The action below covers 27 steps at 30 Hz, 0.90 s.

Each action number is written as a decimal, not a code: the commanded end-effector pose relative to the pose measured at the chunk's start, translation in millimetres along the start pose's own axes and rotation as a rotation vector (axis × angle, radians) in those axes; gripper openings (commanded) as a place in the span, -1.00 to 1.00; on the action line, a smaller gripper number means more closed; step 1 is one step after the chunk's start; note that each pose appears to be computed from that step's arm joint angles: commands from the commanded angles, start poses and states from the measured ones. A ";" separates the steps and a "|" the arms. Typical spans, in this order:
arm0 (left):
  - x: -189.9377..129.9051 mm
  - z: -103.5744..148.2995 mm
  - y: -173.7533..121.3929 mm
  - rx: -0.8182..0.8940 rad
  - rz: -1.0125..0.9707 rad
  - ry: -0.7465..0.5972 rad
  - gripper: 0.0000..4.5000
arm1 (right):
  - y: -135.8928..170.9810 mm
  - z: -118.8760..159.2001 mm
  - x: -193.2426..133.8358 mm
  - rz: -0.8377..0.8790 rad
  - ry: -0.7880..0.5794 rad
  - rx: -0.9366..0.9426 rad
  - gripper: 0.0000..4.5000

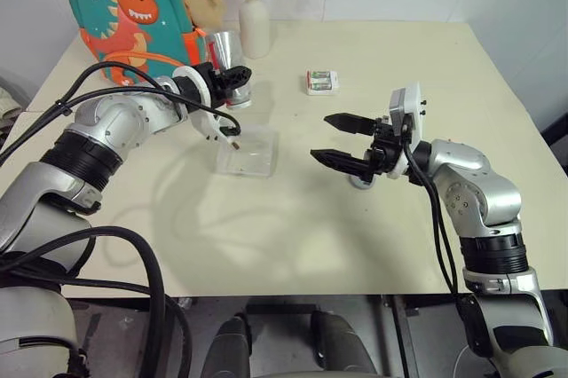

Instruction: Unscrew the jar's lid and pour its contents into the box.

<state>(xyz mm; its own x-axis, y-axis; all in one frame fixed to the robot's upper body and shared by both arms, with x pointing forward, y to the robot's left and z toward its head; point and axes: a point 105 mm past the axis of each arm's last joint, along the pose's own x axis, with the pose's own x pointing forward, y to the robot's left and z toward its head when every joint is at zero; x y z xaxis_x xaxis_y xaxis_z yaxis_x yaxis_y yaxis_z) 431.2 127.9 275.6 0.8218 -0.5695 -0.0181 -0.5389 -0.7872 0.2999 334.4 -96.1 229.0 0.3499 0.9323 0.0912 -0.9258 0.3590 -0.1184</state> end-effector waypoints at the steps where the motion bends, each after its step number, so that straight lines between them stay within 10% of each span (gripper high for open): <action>1: -5.4 -16.4 15.9 0.031 0.078 0.061 -0.13 | 0.0 12.9 -1.7 0.001 -0.058 -0.024 0.98; 9: -32.5 -28.8 -0.3 -0.458 0.008 0.126 -0.13 | 2.5 9.5 -2.6 0.029 -0.044 -0.017 0.98; 19: -102.0 -44.3 -86.4 -1.962 -0.011 0.541 -0.13 | 7.0 11.4 -4.8 0.099 0.004 -0.061 0.98; 27: -131.0 0.7 -142.5 -2.712 0.186 0.865 -0.13 | 5.3 10.6 -1.0 0.121 0.026 -0.092 0.98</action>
<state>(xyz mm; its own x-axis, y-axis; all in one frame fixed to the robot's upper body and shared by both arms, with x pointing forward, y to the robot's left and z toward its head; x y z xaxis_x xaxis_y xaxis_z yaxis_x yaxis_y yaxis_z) 403.8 304.6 241.0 0.9998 -0.0120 0.0168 0.0102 0.9947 0.1023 329.7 -97.3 228.1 0.2584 0.9655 0.0325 -0.9507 0.2601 -0.1691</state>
